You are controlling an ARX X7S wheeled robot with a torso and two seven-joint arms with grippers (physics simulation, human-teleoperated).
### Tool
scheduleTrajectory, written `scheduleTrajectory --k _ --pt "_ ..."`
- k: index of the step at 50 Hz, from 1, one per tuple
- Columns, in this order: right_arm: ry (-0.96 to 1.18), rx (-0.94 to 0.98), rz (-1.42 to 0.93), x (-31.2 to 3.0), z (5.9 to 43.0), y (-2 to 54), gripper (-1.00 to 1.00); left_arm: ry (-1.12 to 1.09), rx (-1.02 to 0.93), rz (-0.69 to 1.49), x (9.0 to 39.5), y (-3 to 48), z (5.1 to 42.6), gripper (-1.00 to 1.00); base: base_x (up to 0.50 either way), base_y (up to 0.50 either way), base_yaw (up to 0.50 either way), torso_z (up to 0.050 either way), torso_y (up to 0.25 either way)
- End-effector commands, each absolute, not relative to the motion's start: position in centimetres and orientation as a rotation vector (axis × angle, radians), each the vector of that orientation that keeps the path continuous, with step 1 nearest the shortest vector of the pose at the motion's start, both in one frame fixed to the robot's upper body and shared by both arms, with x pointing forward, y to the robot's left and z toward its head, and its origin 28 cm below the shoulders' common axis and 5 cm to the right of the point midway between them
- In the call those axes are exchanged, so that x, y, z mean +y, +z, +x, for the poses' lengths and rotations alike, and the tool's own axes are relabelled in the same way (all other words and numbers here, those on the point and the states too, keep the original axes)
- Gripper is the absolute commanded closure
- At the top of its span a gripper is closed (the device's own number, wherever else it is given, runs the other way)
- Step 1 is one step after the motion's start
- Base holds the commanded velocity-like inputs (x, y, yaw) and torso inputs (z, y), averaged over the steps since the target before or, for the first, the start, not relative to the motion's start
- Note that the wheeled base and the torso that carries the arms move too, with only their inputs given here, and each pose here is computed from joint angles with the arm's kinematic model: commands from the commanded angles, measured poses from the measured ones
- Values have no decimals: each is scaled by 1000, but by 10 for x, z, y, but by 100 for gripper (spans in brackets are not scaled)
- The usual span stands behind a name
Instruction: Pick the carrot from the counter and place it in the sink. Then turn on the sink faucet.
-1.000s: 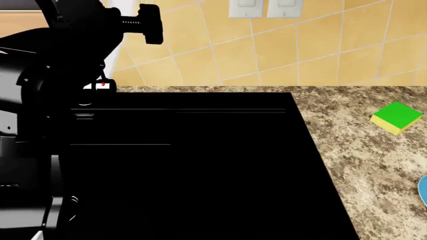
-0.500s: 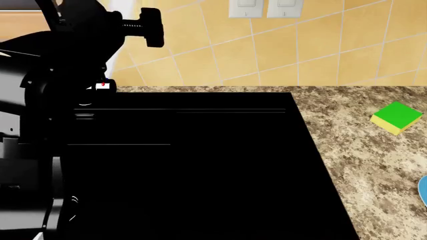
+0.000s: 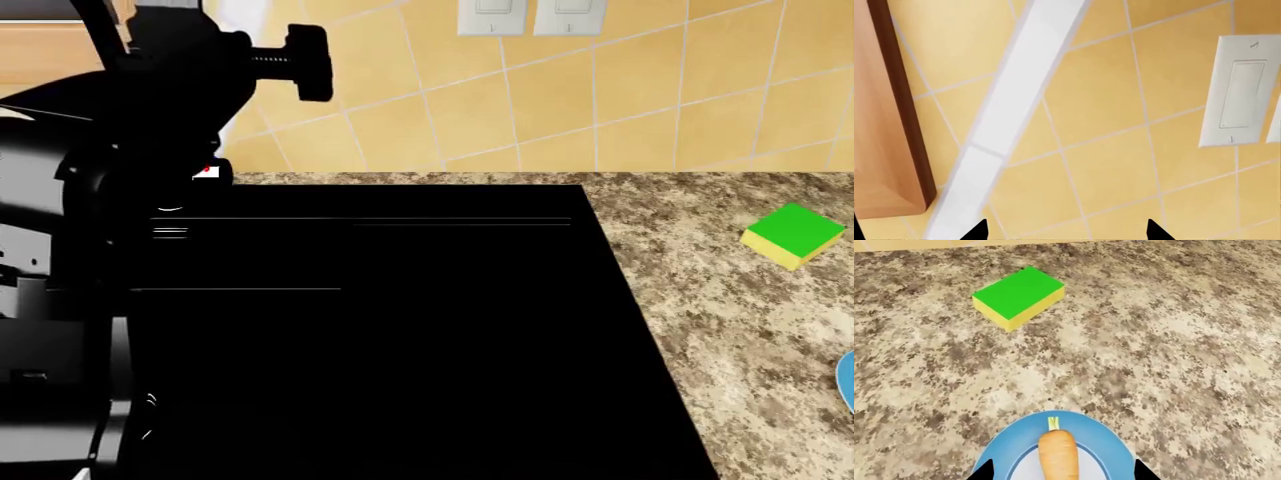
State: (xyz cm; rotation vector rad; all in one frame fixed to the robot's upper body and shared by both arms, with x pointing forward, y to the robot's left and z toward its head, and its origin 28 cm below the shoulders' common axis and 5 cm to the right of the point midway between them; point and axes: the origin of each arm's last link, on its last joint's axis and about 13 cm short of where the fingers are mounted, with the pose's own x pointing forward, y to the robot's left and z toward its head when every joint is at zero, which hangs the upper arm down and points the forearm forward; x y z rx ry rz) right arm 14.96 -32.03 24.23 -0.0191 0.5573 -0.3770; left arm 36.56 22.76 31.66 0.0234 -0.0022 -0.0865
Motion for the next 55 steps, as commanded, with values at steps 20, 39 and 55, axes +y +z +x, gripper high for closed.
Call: scheduleTrajectory --k 20,39,55 --pt "-377 595 34 -326 160 199 -100 -92 7 20 226 311 369 -100 0 0 0 0 0" --pt "-368 590 2 -324 175 196 -100 -96 11 20 226 309 370 -100 0 0 0 0 0" --pt "-369 592 -3 -325 180 193 -100 -96 14 19 226 306 370 -100 0 0 0 0 0"
